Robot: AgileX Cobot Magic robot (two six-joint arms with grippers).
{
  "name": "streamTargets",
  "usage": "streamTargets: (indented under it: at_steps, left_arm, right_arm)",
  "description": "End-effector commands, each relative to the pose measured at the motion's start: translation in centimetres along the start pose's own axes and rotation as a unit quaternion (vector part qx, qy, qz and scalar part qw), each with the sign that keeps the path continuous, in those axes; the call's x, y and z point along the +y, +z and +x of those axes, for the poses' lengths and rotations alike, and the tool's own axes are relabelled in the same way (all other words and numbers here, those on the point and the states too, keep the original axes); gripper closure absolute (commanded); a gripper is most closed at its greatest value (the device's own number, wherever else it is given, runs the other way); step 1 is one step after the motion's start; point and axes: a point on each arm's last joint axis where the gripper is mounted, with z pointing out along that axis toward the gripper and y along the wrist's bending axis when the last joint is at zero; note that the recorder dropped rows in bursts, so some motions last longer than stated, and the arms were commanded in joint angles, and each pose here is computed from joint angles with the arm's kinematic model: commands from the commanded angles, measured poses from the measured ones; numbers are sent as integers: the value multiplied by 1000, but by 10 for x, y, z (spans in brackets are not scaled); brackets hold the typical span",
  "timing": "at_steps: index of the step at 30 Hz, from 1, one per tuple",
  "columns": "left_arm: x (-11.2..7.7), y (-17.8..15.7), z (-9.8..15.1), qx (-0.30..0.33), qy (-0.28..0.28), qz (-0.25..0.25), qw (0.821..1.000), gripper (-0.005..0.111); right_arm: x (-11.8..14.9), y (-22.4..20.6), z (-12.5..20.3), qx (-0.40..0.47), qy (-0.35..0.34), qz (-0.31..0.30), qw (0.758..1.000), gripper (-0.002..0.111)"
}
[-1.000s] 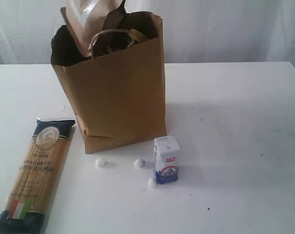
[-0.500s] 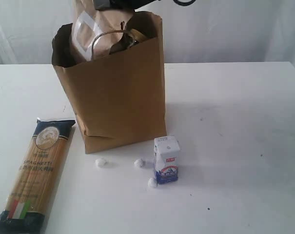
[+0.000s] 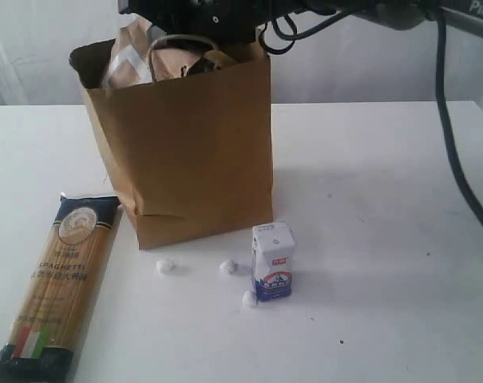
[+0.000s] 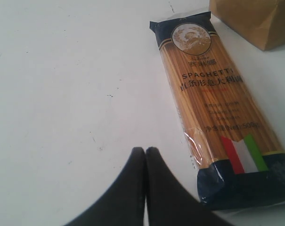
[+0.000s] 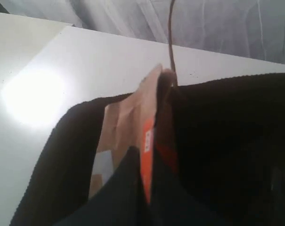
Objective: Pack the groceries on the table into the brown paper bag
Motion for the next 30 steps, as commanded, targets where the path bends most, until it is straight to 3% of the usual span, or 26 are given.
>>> streamTargets:
  at_steps: [1,8,11,22,30]
  left_arm:
    - [0,0,1,-1,-8,0,1000,107]
    - [0,0,1,-1,-8,0,1000,107]
    - [0,0,1,-1,-8,0,1000,107]
    - [0,0,1,-1,-8,0,1000,107]
    - [0,0,1,-1,-8,0,1000,107]
  right_arm:
    - [-2,5,-2,-20,6,2,1000,108]
    - [-9,10,4,3,-34,26,999,107]
    - [-11,10,9,28,-57,35,997,98]
    - [-13,10,10,39,-71,42,996,49]
    - [-5,-3,-1,13,-76,40,996,44]
